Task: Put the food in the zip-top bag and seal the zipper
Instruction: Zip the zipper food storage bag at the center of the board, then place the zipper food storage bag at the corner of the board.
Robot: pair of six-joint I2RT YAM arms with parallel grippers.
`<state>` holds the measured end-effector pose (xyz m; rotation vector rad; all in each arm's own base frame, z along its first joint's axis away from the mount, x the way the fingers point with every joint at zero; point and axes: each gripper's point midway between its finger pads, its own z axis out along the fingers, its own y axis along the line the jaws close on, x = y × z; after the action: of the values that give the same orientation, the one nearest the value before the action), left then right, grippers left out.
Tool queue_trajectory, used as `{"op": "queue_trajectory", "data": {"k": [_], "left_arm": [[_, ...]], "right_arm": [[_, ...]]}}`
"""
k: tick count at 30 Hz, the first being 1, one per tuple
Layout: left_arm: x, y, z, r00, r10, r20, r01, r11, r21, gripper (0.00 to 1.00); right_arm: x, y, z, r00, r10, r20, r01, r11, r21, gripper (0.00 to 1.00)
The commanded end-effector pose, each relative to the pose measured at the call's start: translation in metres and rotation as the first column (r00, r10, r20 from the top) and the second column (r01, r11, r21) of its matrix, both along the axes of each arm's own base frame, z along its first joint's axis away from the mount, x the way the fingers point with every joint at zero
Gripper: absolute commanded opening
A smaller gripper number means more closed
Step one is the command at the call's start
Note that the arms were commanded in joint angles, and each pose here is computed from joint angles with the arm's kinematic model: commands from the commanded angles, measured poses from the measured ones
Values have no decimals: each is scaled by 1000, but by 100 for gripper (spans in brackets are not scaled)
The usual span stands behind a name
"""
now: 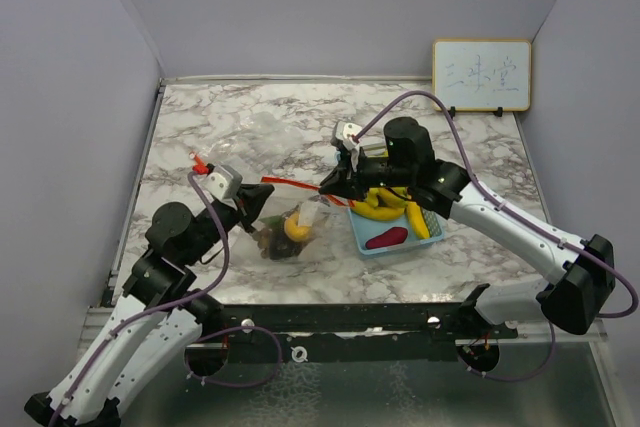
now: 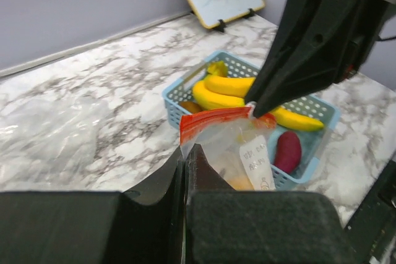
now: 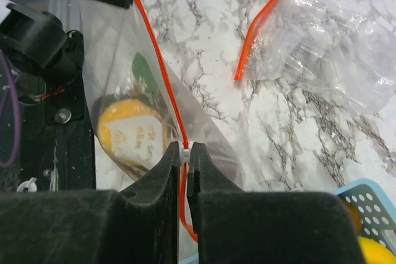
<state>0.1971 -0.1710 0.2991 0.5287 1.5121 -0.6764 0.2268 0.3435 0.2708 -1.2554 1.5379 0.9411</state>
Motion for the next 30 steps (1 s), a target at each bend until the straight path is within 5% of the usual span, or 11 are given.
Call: {"op": "queue_trajectory", "data": {"k": [1, 8, 20, 22, 23, 25, 27, 30], "left_arm": [[22, 58, 39, 936, 343, 84, -335, 938, -92, 0], [21, 95, 55, 857, 505, 102, -486, 859, -164, 0], [24, 102, 64, 831, 547, 107, -519, 829, -206, 0], [25, 100, 65, 832, 542, 113, -512, 831, -218, 0], [26, 100, 67, 830, 545, 114, -513, 828, -225, 0], [28, 104, 72, 816, 568, 110, -532, 810, -246, 0], [29, 116, 78, 778, 620, 100, -579, 770, -268, 0], [25, 162, 78, 611, 791, 20, -744, 583, -325, 0]], "right_arm": [[16, -19, -20, 994, -108, -9, 108, 992, -60, 2], [31, -30, -47, 980, -200, -21, 195, 971, -140, 2], [60, -33, -69, 949, -315, -21, 300, 922, -246, 3], [64, -27, -56, 946, -324, -25, 313, 928, -200, 46], [65, -21, -45, 947, -320, -24, 313, 937, -157, 60], [67, -11, -18, 950, -311, -30, 309, 949, -65, 69], [71, -3, 5, 948, -316, -41, 317, 948, 8, 92], [89, 6, 19, 930, -364, -54, 367, 929, 54, 100]]}}
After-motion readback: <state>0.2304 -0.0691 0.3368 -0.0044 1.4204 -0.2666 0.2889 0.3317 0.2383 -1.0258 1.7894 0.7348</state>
